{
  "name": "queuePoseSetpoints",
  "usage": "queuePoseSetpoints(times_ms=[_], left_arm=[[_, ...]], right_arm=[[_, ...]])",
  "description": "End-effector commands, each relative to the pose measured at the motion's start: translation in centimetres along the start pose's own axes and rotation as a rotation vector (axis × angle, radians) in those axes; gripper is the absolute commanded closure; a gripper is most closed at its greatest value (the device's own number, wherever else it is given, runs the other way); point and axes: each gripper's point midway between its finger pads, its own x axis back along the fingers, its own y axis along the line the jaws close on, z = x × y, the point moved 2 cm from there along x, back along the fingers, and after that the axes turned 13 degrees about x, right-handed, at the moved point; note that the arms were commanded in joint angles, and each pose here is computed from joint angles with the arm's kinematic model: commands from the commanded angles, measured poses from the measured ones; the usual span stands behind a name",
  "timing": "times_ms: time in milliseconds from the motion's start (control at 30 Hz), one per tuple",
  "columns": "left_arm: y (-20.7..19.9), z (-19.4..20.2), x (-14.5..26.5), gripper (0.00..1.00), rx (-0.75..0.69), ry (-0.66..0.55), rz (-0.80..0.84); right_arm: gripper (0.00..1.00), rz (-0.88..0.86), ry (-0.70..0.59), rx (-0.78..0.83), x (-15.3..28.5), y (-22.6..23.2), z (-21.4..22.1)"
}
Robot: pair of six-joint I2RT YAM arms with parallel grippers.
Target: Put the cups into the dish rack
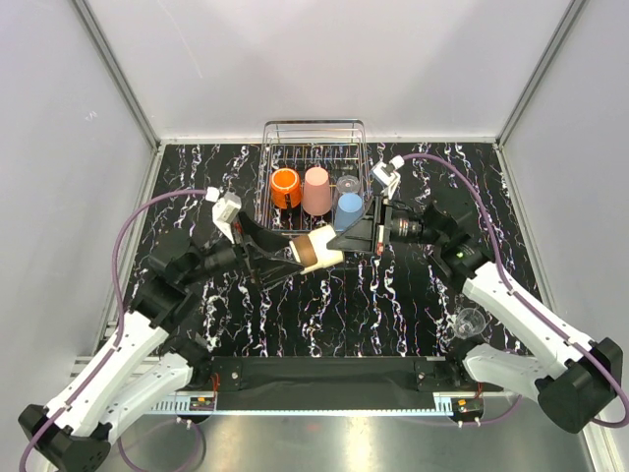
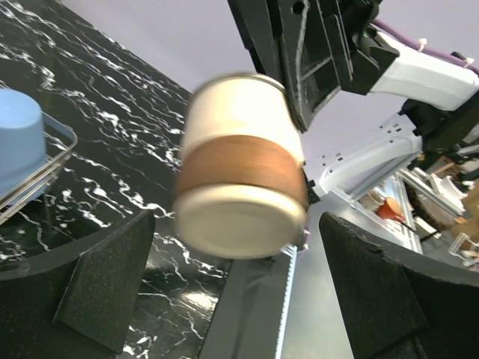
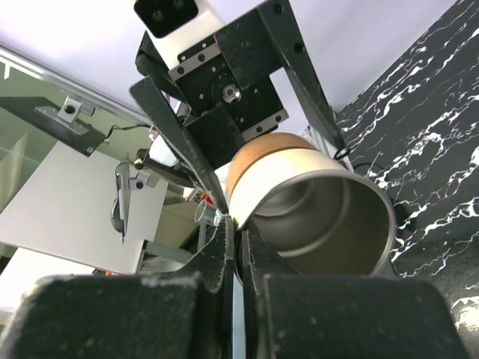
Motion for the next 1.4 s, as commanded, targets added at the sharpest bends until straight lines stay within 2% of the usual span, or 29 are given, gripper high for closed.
queuePoseSetpoints(times_ms=[0, 333, 833, 933, 967, 1033, 1067, 1133, 1167, 1200, 1267, 1300, 1333, 1367], left_arm=[[-1.7, -2.2, 0.7, 0.01, -0.121, -0.091, -0.001], [-2.6, -2.0, -0.1, 0.01, -0.071, -0.082, 0.086], [-1.8, -1.0, -0.7, 0.01, -0.034, -0.060, 0.061], [-1.8, -1.2, -0.7, 0.11, -0.030, -0.066, 0.053], [-1.6, -1.2, -0.8, 0.27, -0.020, -0.061, 0.039], [-1.5, -1.5, -0.9, 0.45, -0.013, -0.063, 0.021], [-1.5, -1.6, -1.0, 0.60, -0.011, -0.064, 0.015], [-1.4, -1.9, -1.0, 0.72, -0.001, -0.067, -0.002], [-1.4, -2.1, -1.1, 0.85, 0.001, -0.069, -0.013], [-1.1, -2.1, -1.1, 0.93, 0.009, -0.067, -0.029], [-0.6, -2.5, -1.1, 1.00, 0.018, -0.067, -0.081], [-0.4, -2.6, -1.1, 1.00, 0.021, -0.069, -0.106], [0.9, -2.4, -1.1, 1.00, 0.044, -0.056, -0.183], [0.5, -3.3, -1.0, 1.00, 0.039, -0.069, -0.206]], right_arm=[[1.00, -0.049, -0.011, 0.083, 0.2, 2.8, -1.1], [1.00, -0.089, -0.002, 0.081, -0.9, 3.1, -1.1], [1.00, -0.084, -0.041, 0.059, -1.5, 2.4, -1.4], [1.00, -0.086, -0.041, 0.055, -1.5, 2.4, -1.3], [1.00, -0.088, -0.039, 0.053, -1.5, 2.4, -1.2], [1.00, -0.088, -0.032, 0.046, -1.5, 2.2, -1.0], [0.97, -0.079, -0.029, 0.043, -1.5, 2.0, -1.0], [0.88, -0.067, -0.028, 0.043, -1.5, 1.8, -0.9], [0.80, -0.060, -0.026, 0.038, -1.5, 1.6, -0.8], [0.60, -0.052, -0.025, 0.041, -1.5, 1.6, -0.8], [0.35, 0.013, -0.019, 0.029, -1.5, 0.7, -0.7], [0.16, 0.045, -0.025, 0.033, -1.3, 0.5, -0.8], [0.09, 0.143, -0.011, -0.017, -1.1, -0.9, -0.2], [0.04, 0.203, -0.010, 0.016, -0.8, -1.3, -0.7]])
